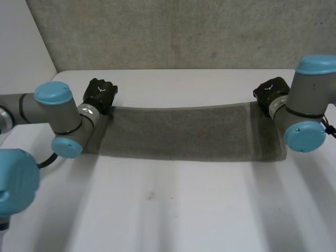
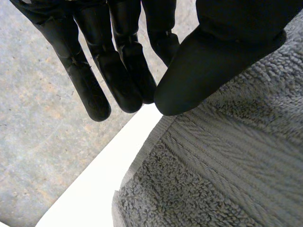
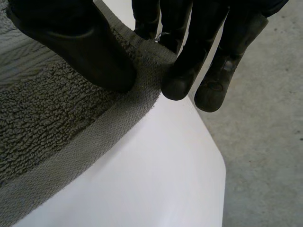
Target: Fold the towel.
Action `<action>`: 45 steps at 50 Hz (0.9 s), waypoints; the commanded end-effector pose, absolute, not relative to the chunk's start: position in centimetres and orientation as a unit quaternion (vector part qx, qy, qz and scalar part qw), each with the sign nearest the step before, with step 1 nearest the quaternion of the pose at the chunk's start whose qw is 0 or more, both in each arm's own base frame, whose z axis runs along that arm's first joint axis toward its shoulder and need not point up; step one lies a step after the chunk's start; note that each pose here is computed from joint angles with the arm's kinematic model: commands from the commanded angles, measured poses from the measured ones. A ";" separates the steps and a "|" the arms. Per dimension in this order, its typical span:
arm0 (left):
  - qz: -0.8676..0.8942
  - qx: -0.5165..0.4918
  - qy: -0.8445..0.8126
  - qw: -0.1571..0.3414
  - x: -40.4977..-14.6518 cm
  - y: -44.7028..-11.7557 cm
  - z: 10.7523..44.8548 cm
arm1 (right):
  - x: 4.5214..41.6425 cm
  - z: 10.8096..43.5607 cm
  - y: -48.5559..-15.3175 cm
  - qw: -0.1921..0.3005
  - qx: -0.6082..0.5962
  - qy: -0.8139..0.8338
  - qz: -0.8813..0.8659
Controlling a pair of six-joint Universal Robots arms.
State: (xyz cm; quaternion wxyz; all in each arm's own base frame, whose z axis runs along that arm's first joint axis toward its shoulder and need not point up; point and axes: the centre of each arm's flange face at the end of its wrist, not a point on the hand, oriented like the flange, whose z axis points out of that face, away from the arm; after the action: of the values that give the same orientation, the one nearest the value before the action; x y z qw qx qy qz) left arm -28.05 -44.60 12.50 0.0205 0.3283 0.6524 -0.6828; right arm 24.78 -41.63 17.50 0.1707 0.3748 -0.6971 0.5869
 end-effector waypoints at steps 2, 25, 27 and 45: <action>-0.689 0.320 0.650 0.029 -28.5 -46.3 11.5 | 25.4 15.6 -43.4 0.184 0.369 -0.692 0.593; -0.679 0.296 0.670 -0.036 -29.0 -39.2 19.0 | 24.0 23.9 -39.2 0.141 0.288 -0.705 0.632; -0.678 0.277 0.679 -0.049 -27.8 -37.3 20.7 | 23.7 24.4 -38.1 0.138 0.292 -0.707 0.629; -0.664 0.170 0.720 -0.104 -22.2 -28.9 20.5 | 20.4 18.8 -30.4 0.079 0.337 -0.776 0.527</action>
State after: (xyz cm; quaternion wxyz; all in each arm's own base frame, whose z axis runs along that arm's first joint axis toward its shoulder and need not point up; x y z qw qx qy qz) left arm -22.73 -30.05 21.49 -0.1009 0.1774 0.7204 -0.6629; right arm 20.79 -30.27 20.71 0.0877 0.3348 -0.7656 0.5422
